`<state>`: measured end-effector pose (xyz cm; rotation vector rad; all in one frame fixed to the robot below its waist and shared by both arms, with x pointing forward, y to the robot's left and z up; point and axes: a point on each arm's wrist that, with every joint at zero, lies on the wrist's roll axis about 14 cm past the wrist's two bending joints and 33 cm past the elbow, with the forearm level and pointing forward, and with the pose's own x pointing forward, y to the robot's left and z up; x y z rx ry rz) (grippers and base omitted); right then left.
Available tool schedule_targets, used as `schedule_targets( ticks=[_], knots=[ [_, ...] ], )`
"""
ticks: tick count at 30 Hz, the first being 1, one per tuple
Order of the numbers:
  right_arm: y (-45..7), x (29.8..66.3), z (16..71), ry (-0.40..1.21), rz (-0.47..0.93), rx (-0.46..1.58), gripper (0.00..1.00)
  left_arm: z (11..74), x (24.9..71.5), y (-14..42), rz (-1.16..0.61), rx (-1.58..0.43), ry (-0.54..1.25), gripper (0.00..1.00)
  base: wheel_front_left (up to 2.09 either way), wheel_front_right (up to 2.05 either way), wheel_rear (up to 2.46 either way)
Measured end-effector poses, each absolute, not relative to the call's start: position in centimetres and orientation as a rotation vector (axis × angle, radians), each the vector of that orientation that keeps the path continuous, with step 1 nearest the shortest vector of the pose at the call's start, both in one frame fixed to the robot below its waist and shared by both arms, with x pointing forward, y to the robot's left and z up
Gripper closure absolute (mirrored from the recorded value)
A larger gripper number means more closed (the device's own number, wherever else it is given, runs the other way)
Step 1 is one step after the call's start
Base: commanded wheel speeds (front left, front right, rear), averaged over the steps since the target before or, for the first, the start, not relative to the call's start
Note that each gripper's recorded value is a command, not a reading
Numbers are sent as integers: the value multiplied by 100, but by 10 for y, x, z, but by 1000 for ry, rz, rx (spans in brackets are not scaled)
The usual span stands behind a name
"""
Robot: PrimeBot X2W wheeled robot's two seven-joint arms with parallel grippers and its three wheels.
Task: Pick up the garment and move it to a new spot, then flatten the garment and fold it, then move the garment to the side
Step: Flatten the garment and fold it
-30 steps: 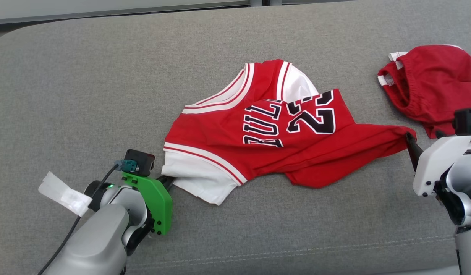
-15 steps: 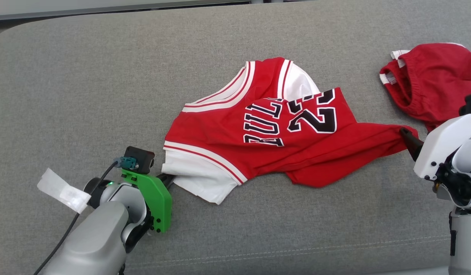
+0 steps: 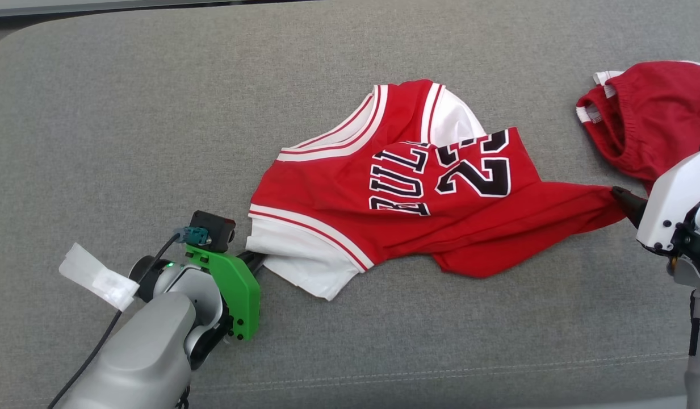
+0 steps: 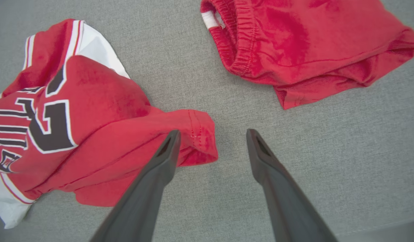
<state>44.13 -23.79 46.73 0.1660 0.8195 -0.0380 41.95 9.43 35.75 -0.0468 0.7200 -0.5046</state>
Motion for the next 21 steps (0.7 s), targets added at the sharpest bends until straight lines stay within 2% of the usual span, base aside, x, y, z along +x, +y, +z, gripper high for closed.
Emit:
schedule_targets(
  ticks=[5,6,8,9,11,12,21],
  knots=[
    [-234,441,453,855,-34,197,4,357,419,96,-499,-49,723,100,0,0,0],
    [-232,442,450,861,-28,204,9,356,419,97,-498,-50,723,100,0,0,0],
    [-230,442,448,863,-24,209,26,356,419,98,-496,-51,724,100,0,0,0],
    [-230,442,448,861,-24,209,53,356,418,98,-495,-52,725,100,0,0,0],
    [-230,443,447,860,-23,210,80,356,418,98,-494,-54,725,100,0,0,0],
    [-227,444,447,855,-17,210,100,357,418,99,-493,-52,725,100,0,0,0],
    [-230,451,469,744,-12,179,100,369,425,102,-471,-48,665,100,0,0,0]
  ],
)
